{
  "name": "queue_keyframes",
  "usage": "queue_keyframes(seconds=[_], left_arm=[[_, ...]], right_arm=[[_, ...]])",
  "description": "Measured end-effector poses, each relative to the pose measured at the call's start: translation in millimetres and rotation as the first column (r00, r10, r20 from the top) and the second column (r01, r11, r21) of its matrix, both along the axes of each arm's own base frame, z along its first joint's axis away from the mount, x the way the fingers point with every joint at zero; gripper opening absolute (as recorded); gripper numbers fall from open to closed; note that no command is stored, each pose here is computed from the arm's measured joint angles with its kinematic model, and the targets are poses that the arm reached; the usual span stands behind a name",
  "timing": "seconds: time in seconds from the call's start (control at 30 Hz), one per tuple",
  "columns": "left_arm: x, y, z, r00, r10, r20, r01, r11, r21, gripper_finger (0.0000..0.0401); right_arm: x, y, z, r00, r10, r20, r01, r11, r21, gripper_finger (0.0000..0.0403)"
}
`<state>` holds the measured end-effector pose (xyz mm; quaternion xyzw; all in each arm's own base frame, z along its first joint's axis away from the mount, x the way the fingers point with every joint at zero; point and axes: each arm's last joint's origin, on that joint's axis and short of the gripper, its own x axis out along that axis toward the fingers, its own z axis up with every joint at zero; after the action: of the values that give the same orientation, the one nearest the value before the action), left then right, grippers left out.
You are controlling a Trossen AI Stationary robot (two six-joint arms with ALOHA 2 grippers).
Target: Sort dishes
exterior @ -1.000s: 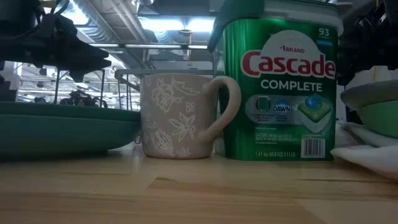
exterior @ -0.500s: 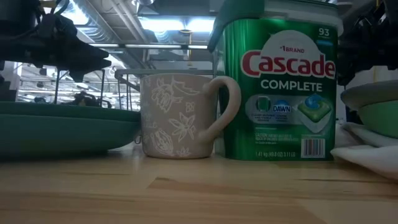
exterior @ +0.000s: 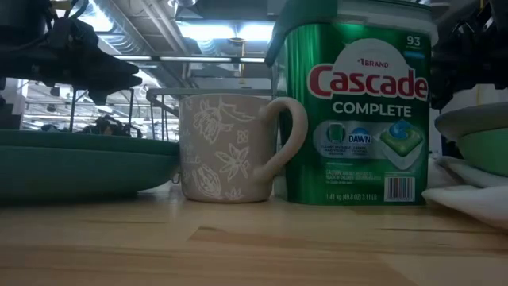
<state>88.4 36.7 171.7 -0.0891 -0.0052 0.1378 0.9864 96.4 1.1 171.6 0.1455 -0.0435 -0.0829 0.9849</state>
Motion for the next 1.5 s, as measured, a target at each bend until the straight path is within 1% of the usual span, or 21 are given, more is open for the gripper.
queue_keyframes(seconds=[0.4, 0.63, 0.8, 0.87, 0.97, 1.03, 1.1, 1.13, 1.2, 1.27, 1.37, 1.4, 1.5], left_arm=[[0, 0, 1, 1.000, 0.000, 0.009, 0.000, 1.000, -0.002, 0.0159], [0, 0, 2, 0.998, 0.004, 0.061, 0.004, 0.993, -0.117, 0.0159], [0, 0, 3, 0.998, 0.005, 0.069, 0.005, 0.991, -0.137, 0.0159], [0, 0, 2, 0.997, 0.007, 0.075, 0.007, 0.983, -0.184, 0.0159], [0, 0, 1, 0.994, 0.019, 0.106, 0.015, 0.950, -0.311, 0.0159], [0, 0, 4, 0.988, 0.027, 0.153, 0.032, 0.928, -0.372, 0.0159], [0, 0, 9, 0.977, 0.031, 0.212, 0.060, 0.911, -0.408, 0.0159], [0, 0, 12, 0.970, 0.028, 0.241, 0.075, 0.911, -0.407, 0.0159], [-1, -2, 18, 0.956, 0.002, 0.293, 0.111, 0.922, -0.370, 0.0159], [0, -4, 22, 0.946, -0.037, 0.321, 0.142, 0.940, -0.312, 0.0159], [3, -9, 27, 0.933, -0.098, 0.347, 0.187, 0.954, -0.232, 0.0158], [4, -10, 29, 0.929, -0.120, 0.351, 0.203, 0.956, -0.211, 0.0156], [9, -14, 36, 0.937, -0.173, 0.304, 0.231, 0.959, -0.166, 0.0145]], right_arm=[[0, 0, 0, 1.000, 0.000, 0.000, 0.000, 1.000, 0.000, 0.0172], [0, 0, 0, 1.000, 0.000, 0.000, 0.000, 1.000, 0.000, 0.0172], [0, 0, 0, 1.000, 0.000, 0.000, 0.000, 1.000, 0.000, 0.0172], [0, 0, 0, 1.000, 0.000, 0.000, 0.000, 1.000, 0.000, 0.0172], [0, 0, 0, 1.000, 0.000, 0.000, 0.000, 1.000, 0.000, 0.0172], [0, 0, 0, 1.000, 0.000, 0.000, 0.000, 1.000, 0.000, 0.0172], [0, 0, 0, 1.000, -0.001, 0.000, 0.001, 1.000, 0.000, 0.0172], [0, 0, 0, 1.000, 0.000, 0.000, 0.000, 1.000, 0.000, 0.0172], [0, 0, 0, 1.000, 0.000, 0.000, 0.000, 1.000, 0.000, 0.0172], [0, 0, 0, 1.000, 0.000, 0.000, 0.000, 1.000, 0.000, 0.0172], [0, 0, 0, 1.000, 0.000, 0.002, 0.000, 1.000, 0.000, 0.0172], [0, 0, 0, 1.000, 0.000, 0.002, 0.000, 1.000, 0.000, 0.0172], [0, 0, 0, 1.000, 0.000, 0.003, 0.000, 1.000, 0.000, 0.0172]])
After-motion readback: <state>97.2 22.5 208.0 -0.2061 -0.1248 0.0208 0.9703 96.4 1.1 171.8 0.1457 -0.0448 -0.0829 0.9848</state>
